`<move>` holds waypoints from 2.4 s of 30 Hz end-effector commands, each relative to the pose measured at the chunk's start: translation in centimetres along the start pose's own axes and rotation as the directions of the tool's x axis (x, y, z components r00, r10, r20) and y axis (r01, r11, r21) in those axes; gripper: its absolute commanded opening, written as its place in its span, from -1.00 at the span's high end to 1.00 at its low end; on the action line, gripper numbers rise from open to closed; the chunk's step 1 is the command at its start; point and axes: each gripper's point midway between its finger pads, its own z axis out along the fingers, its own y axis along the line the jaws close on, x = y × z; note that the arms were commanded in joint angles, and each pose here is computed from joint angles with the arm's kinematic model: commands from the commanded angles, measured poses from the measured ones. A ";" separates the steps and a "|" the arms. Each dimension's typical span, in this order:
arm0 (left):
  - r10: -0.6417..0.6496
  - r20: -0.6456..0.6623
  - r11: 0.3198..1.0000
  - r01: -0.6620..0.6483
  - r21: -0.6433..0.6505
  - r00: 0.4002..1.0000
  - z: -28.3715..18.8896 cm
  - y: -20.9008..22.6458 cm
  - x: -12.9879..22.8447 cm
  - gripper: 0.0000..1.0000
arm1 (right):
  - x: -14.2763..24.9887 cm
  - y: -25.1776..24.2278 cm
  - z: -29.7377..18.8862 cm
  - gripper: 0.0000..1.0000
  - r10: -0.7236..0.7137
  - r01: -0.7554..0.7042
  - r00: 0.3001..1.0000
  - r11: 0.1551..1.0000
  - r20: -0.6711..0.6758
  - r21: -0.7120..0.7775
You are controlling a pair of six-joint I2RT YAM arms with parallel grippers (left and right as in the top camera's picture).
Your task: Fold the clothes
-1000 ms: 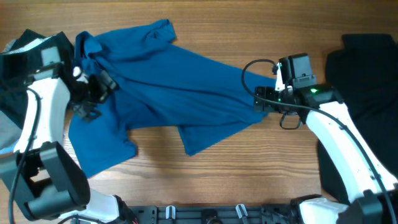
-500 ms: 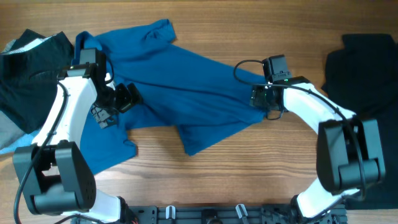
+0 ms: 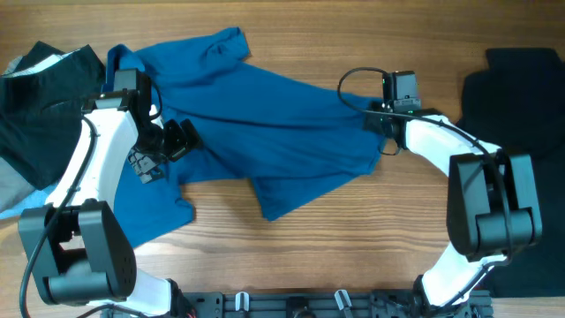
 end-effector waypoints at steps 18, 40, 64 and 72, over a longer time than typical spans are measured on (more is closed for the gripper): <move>0.016 0.013 1.000 -0.016 0.000 1.000 0.2 0.0 -0.2 -1.00 | -28.6 -7.7 -12.4 0.77 0.128 -0.159 0.726 0.987 0.676 -0.016; 0.013 -0.029 0.999 -0.014 -0.036 1.000 0.2 0.8 0.8 -1.00 | -1.5 -6.8 -9.9 -0.99 0.181 -0.188 0.861 0.982 -0.475 0.032; 0.012 -0.040 0.998 -0.014 -0.061 0.999 2.8 2.2 1.7 -1.00 | 7.8 -3.3 -8.6 -0.92 0.167 -0.324 0.763 0.935 -0.624 -0.146; 0.013 -0.037 0.998 -0.015 -0.059 0.999 2.8 2.1 1.6 -1.00 | 9.0 -2.3 -6.3 -0.78 0.207 -0.371 0.780 0.913 -0.591 -0.169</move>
